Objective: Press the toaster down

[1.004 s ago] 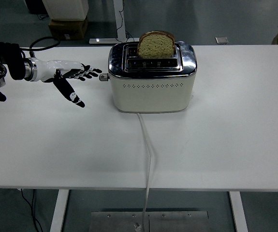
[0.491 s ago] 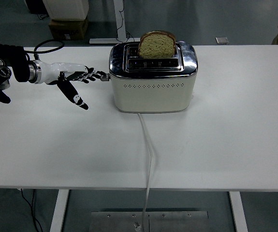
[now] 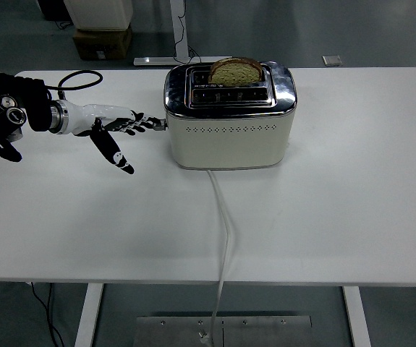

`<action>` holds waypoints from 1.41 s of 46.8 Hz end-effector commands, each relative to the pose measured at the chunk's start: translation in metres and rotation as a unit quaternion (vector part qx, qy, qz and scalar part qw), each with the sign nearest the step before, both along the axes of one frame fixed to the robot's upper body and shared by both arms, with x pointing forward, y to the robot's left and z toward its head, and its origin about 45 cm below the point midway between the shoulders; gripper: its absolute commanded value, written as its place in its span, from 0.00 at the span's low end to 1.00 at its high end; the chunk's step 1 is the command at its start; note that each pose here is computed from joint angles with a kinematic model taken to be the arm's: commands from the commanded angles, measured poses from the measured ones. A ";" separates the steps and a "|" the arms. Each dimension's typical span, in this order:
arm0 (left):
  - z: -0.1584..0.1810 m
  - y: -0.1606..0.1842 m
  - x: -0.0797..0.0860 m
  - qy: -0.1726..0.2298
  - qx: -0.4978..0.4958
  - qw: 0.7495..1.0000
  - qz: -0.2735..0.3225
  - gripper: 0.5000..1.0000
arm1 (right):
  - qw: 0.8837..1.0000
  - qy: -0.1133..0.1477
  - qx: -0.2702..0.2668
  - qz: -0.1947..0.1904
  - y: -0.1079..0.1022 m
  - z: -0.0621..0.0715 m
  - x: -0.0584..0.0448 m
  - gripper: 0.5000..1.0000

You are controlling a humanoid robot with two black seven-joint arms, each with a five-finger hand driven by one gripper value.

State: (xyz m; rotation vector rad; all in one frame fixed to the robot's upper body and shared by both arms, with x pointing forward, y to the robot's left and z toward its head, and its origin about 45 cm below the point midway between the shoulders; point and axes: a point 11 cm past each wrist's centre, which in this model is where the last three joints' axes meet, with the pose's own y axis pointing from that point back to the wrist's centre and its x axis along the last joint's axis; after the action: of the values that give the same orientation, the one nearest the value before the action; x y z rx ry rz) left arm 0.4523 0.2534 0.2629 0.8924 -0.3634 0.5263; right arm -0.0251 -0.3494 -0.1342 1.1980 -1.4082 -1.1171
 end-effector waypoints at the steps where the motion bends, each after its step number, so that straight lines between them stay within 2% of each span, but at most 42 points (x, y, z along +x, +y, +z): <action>1: -0.001 0.000 0.000 0.001 0.000 1.000 0.002 1.00 | 1.000 0.000 0.000 0.000 0.000 0.000 0.000 1.00; 66: -0.022 0.010 -0.005 0.025 -0.004 0.999 0.019 1.00 | 1.000 0.001 0.000 -0.001 0.000 0.000 -0.001 1.00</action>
State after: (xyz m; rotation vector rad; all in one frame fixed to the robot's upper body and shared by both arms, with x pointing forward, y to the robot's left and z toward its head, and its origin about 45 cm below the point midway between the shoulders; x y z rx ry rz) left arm 0.4471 0.2635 0.2406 0.9047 -0.2990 0.5392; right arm -0.0262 -0.3494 -0.1342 1.1959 -1.4062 -1.1190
